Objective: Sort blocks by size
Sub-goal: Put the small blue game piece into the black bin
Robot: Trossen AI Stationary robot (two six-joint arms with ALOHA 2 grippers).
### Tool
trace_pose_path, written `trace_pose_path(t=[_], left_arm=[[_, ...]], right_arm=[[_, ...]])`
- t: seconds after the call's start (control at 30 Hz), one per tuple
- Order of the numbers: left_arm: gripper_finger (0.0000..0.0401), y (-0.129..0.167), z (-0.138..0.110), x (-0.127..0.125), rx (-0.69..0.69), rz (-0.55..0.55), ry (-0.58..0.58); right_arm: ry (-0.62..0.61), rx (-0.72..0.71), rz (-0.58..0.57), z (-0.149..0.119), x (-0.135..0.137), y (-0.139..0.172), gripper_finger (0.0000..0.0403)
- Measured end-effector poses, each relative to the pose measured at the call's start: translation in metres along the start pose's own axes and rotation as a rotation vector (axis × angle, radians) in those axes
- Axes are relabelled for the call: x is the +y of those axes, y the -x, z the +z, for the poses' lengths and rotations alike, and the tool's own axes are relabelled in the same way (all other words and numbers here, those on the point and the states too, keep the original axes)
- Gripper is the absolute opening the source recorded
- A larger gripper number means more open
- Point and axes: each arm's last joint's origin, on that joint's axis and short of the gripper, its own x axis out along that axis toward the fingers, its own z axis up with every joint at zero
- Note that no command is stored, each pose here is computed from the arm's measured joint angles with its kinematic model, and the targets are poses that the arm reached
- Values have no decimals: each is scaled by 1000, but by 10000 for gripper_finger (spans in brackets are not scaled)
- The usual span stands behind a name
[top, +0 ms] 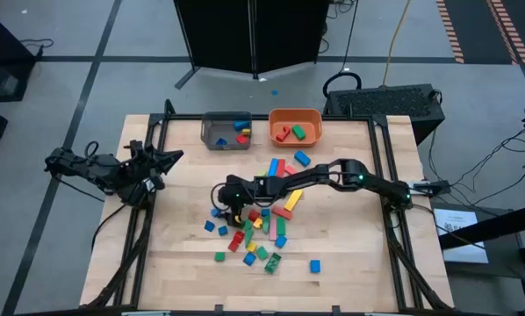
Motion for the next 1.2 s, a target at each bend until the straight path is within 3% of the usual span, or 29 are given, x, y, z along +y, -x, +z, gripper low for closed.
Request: trace_pose_path(t=[0.47,1.2], left_arm=[[0,0,-2,1,15,7,-17],[0,0,-2,1,15,7,-18]], right_arm=[[5,-49,-28,3,-4,-2,338],[119,-156,4,13,1,-1,338]])
